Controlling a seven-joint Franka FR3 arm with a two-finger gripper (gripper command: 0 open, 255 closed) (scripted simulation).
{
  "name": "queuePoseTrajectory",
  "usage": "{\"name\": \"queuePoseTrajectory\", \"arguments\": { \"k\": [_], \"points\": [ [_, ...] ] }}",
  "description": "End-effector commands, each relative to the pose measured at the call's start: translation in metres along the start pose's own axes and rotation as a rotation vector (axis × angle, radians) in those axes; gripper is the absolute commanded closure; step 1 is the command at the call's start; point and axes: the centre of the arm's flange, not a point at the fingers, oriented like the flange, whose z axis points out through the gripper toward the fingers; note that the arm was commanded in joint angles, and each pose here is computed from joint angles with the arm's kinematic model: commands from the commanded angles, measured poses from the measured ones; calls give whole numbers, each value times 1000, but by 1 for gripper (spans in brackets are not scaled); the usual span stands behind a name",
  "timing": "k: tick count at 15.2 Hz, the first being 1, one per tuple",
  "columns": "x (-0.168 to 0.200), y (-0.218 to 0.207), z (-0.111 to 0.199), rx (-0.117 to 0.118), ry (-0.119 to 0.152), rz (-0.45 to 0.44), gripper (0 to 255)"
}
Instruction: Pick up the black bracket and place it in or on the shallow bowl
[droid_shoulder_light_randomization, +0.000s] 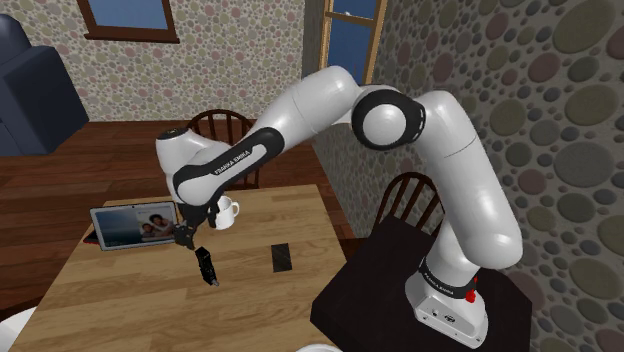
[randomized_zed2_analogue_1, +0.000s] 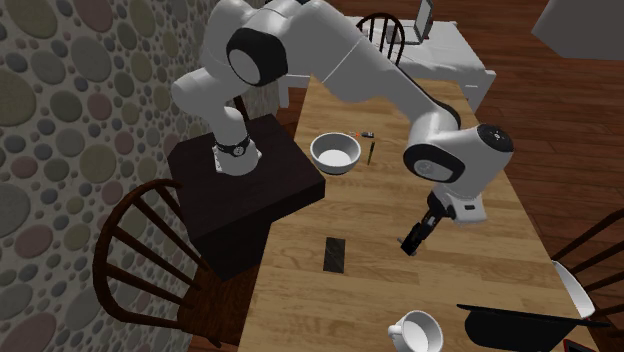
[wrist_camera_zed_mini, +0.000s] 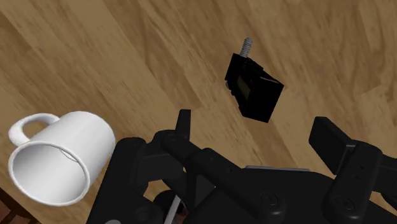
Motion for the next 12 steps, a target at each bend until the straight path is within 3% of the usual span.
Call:
{"name": "queuePoseTrajectory", "arguments": {
  "k": [1, 9, 12],
  "points": [
    [13, -14, 15, 0, -3, -9, 0],
    [15, -15, 57, 1, -3, -10, 0],
    [15, -15, 57, 1, -3, -10, 0]
  ]
}}
